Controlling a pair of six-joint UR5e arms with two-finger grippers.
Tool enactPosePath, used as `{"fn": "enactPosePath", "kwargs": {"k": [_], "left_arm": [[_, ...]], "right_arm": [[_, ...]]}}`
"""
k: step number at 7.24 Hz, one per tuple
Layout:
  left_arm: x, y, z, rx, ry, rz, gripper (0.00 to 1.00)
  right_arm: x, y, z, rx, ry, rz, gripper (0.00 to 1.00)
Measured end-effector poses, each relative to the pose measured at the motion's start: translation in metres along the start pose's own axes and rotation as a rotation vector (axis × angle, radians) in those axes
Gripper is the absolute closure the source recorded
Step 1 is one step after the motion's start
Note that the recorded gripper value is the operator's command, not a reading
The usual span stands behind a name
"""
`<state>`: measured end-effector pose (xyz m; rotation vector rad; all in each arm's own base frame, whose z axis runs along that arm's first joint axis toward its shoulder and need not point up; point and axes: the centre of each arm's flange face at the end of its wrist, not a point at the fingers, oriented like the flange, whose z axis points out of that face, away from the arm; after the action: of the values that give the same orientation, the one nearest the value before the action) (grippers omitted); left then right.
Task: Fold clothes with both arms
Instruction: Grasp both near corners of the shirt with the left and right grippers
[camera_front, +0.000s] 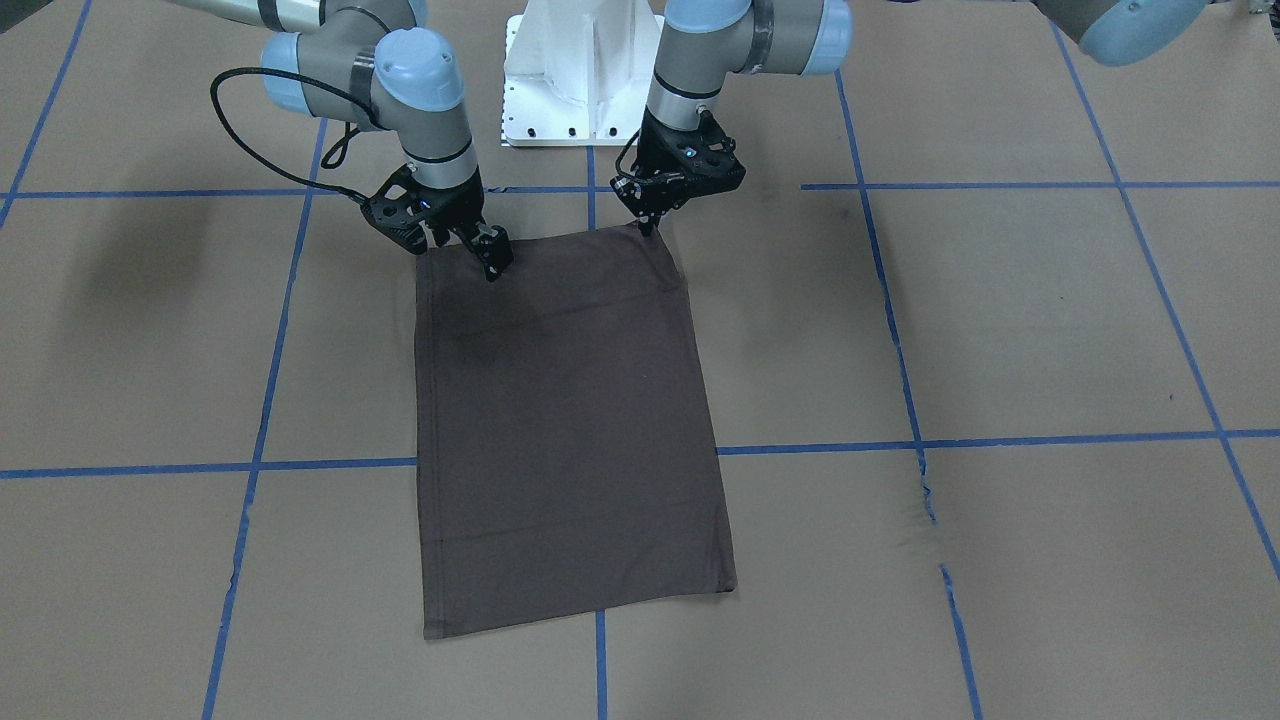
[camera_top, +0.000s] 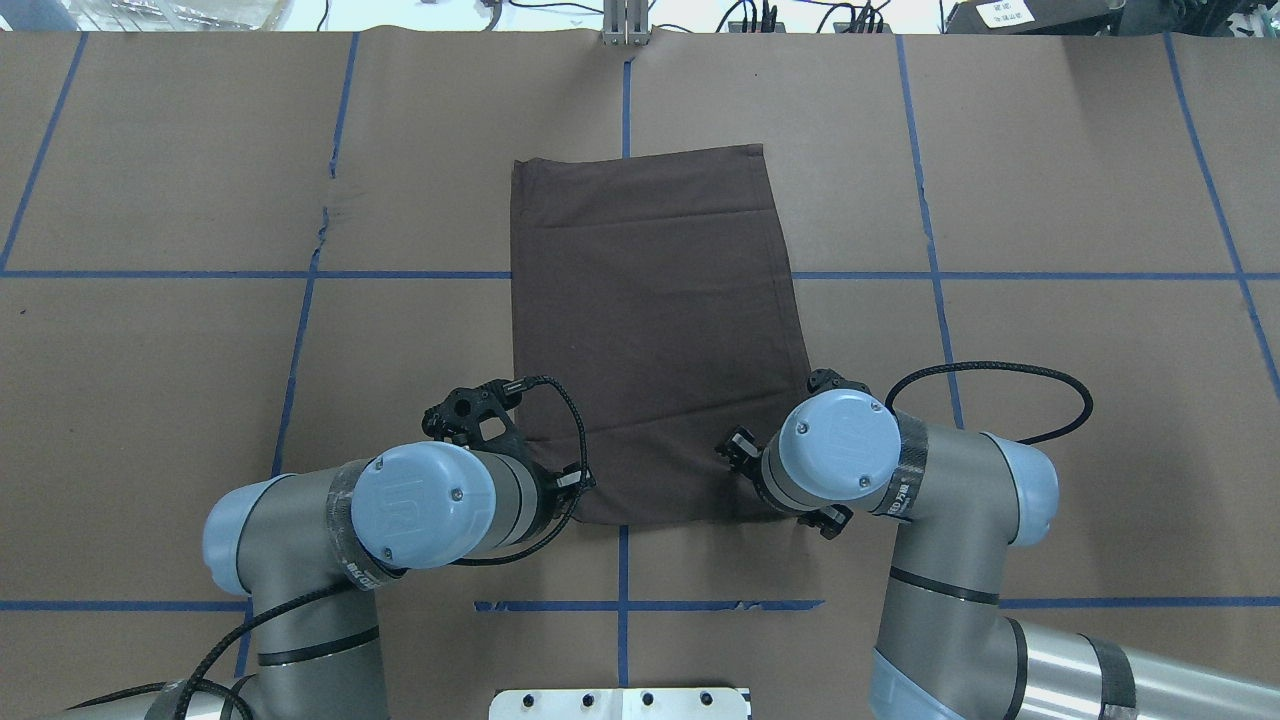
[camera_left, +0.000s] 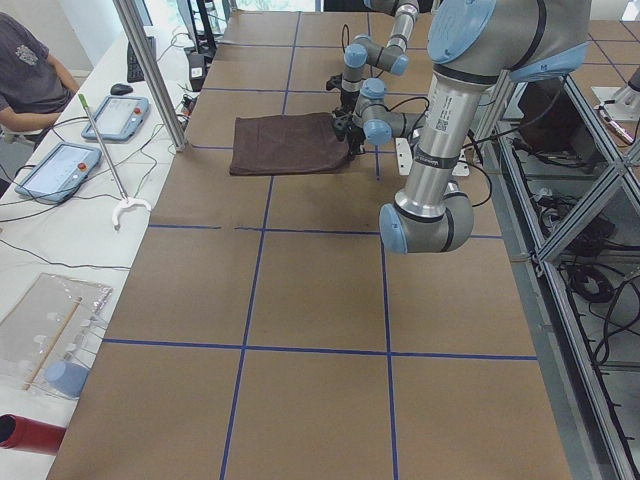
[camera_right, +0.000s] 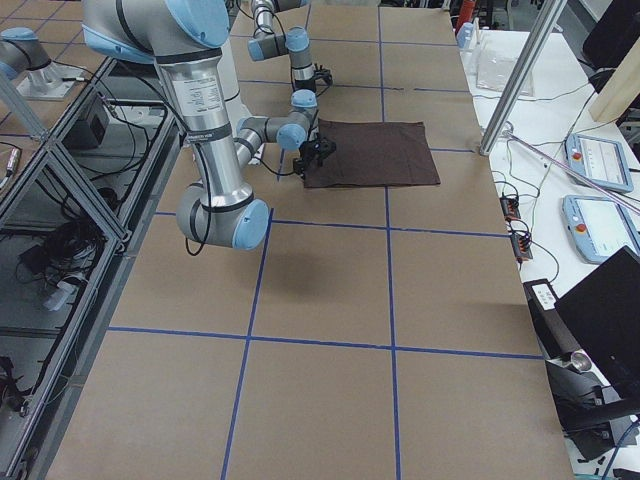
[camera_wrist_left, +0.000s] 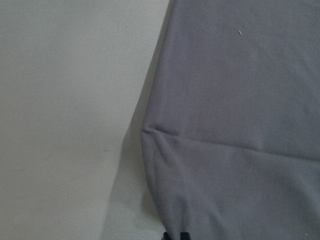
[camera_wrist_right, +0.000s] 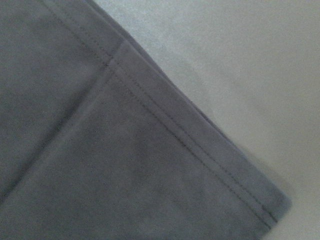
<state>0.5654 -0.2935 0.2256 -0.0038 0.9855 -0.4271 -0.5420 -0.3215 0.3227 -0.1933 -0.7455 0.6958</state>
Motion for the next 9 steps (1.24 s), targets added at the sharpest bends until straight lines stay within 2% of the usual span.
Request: {"fn": "enactPosePath", "kwargs": {"k": [1,2,9], "left_arm": [[0.000,0.000,0.000,0.000,0.000,0.000,1.00],[0.000,-0.001,0.000,0.001,0.000,-0.001,1.00],[0.001,-0.006,-0.001,0.009,0.002,-0.003,1.00]], "right_arm": [[-0.001,0.000,-0.001,0.000,-0.002,0.002,0.78],[-0.001,0.000,-0.001,-0.001,-0.003,0.003,1.00],[-0.013,-0.003,-0.011,-0.002,-0.026,0.016,1.00]]}}
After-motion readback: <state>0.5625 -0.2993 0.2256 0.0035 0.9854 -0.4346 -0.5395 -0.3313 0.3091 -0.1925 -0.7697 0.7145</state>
